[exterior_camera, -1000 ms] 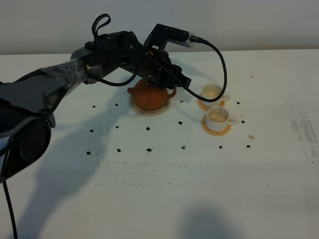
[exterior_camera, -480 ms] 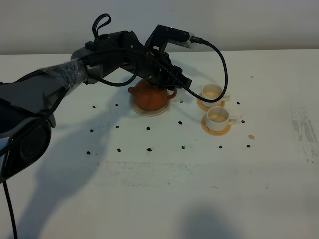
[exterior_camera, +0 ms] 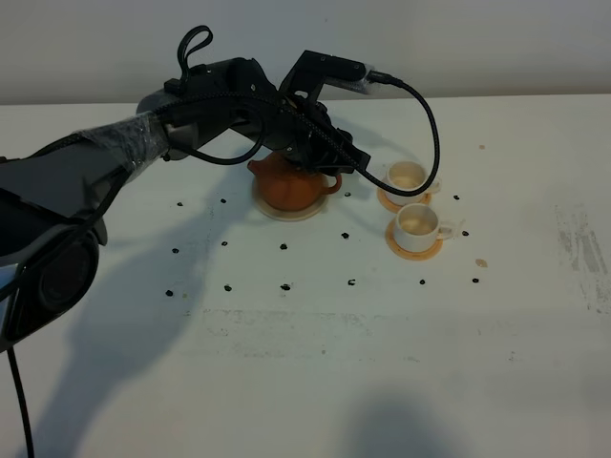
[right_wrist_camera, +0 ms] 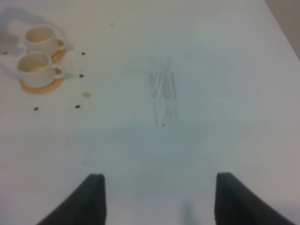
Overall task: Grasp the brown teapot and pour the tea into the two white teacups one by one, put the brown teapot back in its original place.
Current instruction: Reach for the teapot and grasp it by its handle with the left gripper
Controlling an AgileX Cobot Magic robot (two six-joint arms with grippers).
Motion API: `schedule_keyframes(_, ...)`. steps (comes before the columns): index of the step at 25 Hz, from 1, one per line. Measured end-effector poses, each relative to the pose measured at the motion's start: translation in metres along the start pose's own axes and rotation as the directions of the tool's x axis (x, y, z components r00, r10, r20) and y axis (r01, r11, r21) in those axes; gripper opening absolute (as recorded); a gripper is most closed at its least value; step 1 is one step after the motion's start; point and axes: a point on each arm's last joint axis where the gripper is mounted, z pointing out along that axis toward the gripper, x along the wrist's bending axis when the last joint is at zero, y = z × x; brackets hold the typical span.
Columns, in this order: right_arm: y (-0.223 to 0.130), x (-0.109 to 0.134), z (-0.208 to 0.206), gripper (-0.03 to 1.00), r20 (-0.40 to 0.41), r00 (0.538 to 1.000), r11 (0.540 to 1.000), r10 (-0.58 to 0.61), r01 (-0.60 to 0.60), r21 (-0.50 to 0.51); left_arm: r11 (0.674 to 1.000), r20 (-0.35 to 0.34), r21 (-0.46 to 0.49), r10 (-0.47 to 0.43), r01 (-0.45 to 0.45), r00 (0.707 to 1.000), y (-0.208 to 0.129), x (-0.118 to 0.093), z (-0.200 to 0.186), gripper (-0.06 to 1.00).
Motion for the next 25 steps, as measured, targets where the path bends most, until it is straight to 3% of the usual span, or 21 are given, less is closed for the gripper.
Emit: schedule_keyframes(25,0.0000,0.0000,0.0000,0.49,0.000,1.000,1.000,0.000,0.000,0.000,0.998,0.036,0.070,-0.003,0.000,0.999,-0.0011,0.0017,-0.0069,0.41)
